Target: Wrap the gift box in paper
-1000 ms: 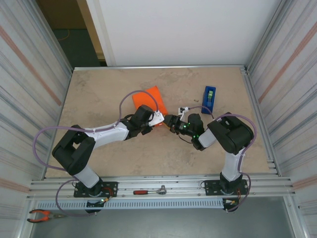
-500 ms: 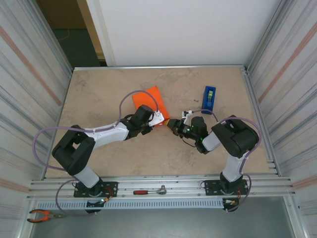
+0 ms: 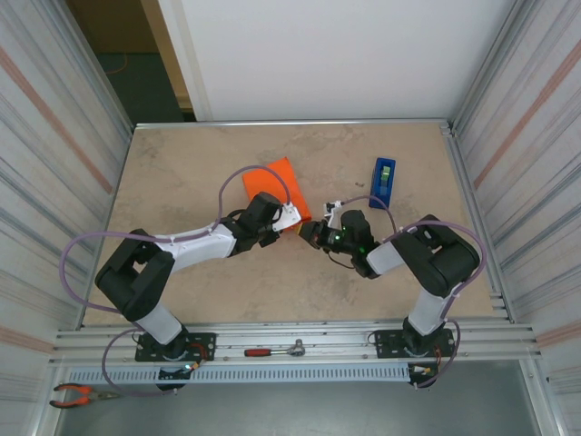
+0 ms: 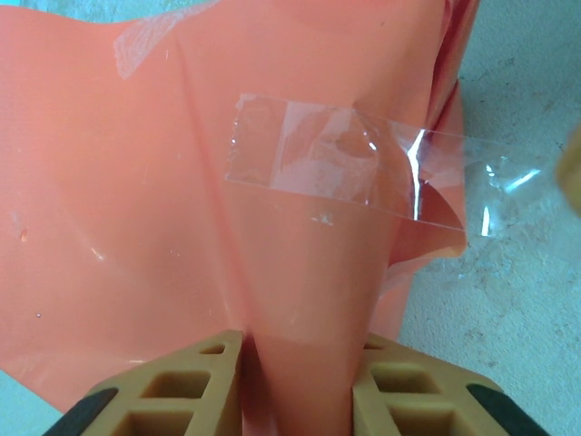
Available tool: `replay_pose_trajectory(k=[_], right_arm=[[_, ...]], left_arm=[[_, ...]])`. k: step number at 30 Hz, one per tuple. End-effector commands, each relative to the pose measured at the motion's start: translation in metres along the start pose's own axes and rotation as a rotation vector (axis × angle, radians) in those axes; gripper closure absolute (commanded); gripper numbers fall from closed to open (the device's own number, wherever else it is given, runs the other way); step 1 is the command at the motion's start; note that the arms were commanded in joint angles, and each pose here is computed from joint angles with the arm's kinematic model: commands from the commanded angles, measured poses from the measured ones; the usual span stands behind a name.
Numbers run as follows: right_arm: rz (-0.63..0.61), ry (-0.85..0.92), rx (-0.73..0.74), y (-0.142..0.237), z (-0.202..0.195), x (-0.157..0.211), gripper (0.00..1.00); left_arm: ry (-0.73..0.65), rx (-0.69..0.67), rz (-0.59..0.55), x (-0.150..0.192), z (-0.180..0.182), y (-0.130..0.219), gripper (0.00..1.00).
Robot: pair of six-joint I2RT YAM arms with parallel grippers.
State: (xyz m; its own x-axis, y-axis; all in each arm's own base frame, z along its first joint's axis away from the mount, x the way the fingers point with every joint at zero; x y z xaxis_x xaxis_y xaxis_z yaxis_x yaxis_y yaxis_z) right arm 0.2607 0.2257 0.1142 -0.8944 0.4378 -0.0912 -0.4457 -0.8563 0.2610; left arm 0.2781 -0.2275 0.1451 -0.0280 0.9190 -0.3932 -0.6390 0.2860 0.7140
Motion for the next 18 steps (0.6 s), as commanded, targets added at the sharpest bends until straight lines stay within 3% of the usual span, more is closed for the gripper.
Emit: replay_pose_trajectory(k=[1,9,18], right_arm=[[0.006,0.024,0.027,-0.013,-0.005,-0.007,1.0],[0.009,0.001,0.007,-0.032,-0.017,-0.019,1.0],[0.011,0.033,0.017,0.003,-0.011,-0.008,1.0]], left_arm=[[-0.006,0.123,0.072,0.016,-0.024,-0.003,0.72],[-0.008,0.122,0.07,0.016,-0.024,-0.003,0.72],[-0.009,0.124,0.072,0.016,-0.024,-0.003,0.73]])
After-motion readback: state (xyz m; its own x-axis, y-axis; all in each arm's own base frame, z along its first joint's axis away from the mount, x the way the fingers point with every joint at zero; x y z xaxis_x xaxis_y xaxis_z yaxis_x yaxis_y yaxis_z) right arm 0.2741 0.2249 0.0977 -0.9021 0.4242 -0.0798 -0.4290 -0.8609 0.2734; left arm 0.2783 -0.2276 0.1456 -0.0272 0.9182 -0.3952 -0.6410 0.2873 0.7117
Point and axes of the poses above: each hand's point on the last joint's axis, 136 mm out from that joint toward the fingers, its own y axis back along the fingers, its own z axis along the line the jaws close on, x = y × z, the point moved 9 cm from there along y, back along the fingers, and after that the axes turned 10 degrees about -y, right-handed, at the moved point
